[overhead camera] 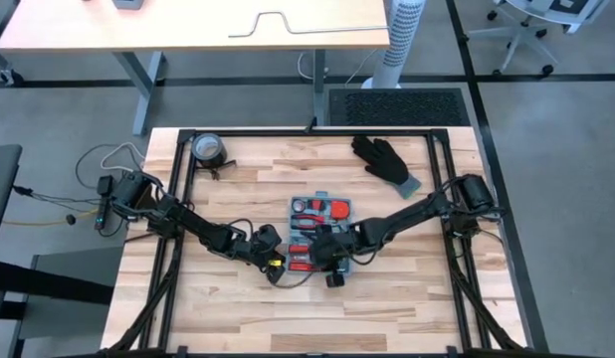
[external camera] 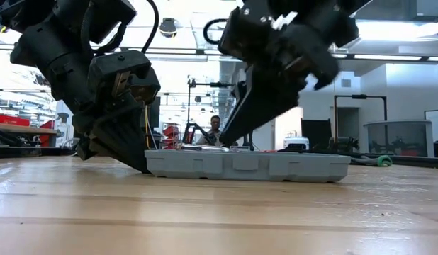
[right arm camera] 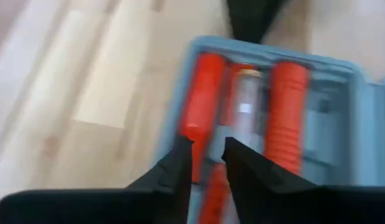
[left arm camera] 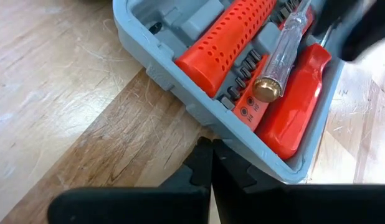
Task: Prefit tool cases
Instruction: Put the transparent screwdriver into the gray toolbox
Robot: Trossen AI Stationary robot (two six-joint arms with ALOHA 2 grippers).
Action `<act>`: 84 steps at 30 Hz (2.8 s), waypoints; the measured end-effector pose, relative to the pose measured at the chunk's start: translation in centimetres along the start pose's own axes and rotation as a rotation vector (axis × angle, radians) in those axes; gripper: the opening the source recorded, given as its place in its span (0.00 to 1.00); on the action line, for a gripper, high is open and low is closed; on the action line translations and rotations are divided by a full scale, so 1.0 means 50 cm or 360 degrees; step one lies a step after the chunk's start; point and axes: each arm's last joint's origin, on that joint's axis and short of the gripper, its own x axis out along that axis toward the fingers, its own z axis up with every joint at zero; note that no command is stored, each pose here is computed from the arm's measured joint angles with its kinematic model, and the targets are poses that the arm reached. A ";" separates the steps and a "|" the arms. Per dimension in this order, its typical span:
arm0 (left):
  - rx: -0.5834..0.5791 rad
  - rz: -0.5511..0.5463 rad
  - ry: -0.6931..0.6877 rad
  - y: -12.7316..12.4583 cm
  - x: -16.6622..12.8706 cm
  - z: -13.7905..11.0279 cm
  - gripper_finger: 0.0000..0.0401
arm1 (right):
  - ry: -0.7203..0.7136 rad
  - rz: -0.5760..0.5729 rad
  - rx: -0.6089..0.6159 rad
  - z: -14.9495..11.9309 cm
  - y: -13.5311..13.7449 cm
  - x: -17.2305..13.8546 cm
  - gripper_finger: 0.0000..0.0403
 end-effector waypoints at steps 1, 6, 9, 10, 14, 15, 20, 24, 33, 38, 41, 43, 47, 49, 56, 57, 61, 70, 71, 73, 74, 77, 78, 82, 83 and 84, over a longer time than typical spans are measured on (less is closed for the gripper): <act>0.0000 0.0002 -0.0002 0.000 0.000 0.000 0.00 | 0.0000 -0.0013 0.0003 -0.001 -0.001 0.002 0.27; -0.0004 0.0006 -0.0008 0.000 0.000 0.000 0.00 | -0.0026 -0.0062 0.0038 -0.003 -0.015 0.017 0.35; -0.0007 0.0006 -0.0010 0.000 0.000 0.000 0.00 | -0.0069 -0.0068 0.0053 0.004 -0.019 0.015 0.38; -0.0006 0.0007 -0.0011 0.000 0.000 0.000 0.00 | -0.0067 -0.0069 0.0042 0.004 -0.020 0.015 0.38; -0.0007 0.0008 -0.0013 0.000 0.000 0.000 0.00 | -0.0045 -0.0068 0.0038 -0.004 -0.019 0.031 0.36; -0.0009 0.0007 -0.0013 0.000 0.000 0.000 0.00 | -0.0026 -0.0068 0.0040 -0.008 -0.018 0.034 0.35; -0.0009 0.0009 -0.0015 0.000 0.000 0.000 0.00 | 0.0029 -0.0077 0.0019 -0.022 -0.010 0.050 0.32; -0.0009 0.0013 -0.0019 0.000 0.000 0.000 0.00 | 0.0120 -0.0099 0.0061 -0.040 -0.010 0.066 0.28; -0.0010 0.0026 -0.0037 0.001 0.000 0.000 0.00 | 0.0174 -0.0187 0.0248 -0.045 -0.012 0.056 0.11; -0.0010 0.0028 -0.0037 0.001 0.000 0.000 0.00 | 0.0171 -0.0182 0.0255 -0.034 -0.005 0.028 0.11; -0.0009 0.0029 -0.0037 0.001 0.000 0.000 0.00 | 0.0197 -0.0182 0.0250 -0.031 -0.002 0.010 0.11; -0.0009 0.0030 -0.0037 0.001 0.000 0.000 0.00 | 0.0211 -0.0183 0.0249 -0.029 -0.002 -0.002 0.11; -0.0008 0.0034 -0.0039 0.001 0.000 0.000 0.00 | 0.0181 -0.0178 0.0250 -0.019 -0.001 -0.022 0.11; -0.0001 0.0037 -0.0042 0.001 0.000 0.000 0.00 | 0.0154 -0.0175 0.0252 -0.012 -0.002 -0.030 0.11; 0.0017 0.0043 -0.0047 0.002 0.000 0.000 0.00 | 0.0146 -0.0201 0.0267 -0.011 -0.027 -0.026 0.11; 0.0018 0.0045 -0.0049 0.002 0.000 0.001 0.00 | 0.0156 -0.0214 0.0270 -0.012 -0.035 -0.026 0.11; 0.0019 0.0046 -0.0050 0.002 0.000 0.001 0.00 | 0.0139 -0.0255 0.0288 -0.010 -0.065 -0.027 0.11; 0.0016 0.0047 -0.0051 0.002 0.000 0.001 0.00 | 0.0124 -0.0204 0.0270 -0.011 -0.089 -0.027 0.11; 0.0016 0.0047 -0.0051 0.002 0.000 0.001 0.00 | 0.0126 -0.0203 0.0277 -0.014 -0.091 -0.026 0.11; 0.0022 0.0048 -0.0051 0.002 0.000 0.001 0.00 | 0.0152 -0.0185 0.0312 -0.027 -0.095 -0.014 0.11; 0.0023 0.0047 -0.0050 0.002 0.000 0.001 0.00 | 0.0170 -0.0172 0.0328 -0.033 -0.097 -0.006 0.11; 0.0024 0.0049 -0.0049 0.002 0.000 0.000 0.00 | 0.0179 -0.0163 0.0332 -0.044 -0.097 0.005 0.11; 0.0023 0.0049 -0.0048 0.002 0.000 0.001 0.00 | 0.0154 -0.0176 0.0336 -0.044 -0.099 0.012 0.11; 0.0022 0.0050 -0.0048 0.003 0.000 0.001 0.00 | 0.0114 -0.0185 0.0391 -0.040 -0.105 0.014 0.13; 0.0022 0.0050 -0.0048 0.003 0.000 0.001 0.00 | 0.0113 -0.0184 0.0408 -0.040 -0.106 0.014 0.17; 0.0022 0.0049 -0.0047 0.003 0.000 0.001 0.00 | 0.0111 -0.0186 0.0419 -0.040 -0.106 0.013 0.21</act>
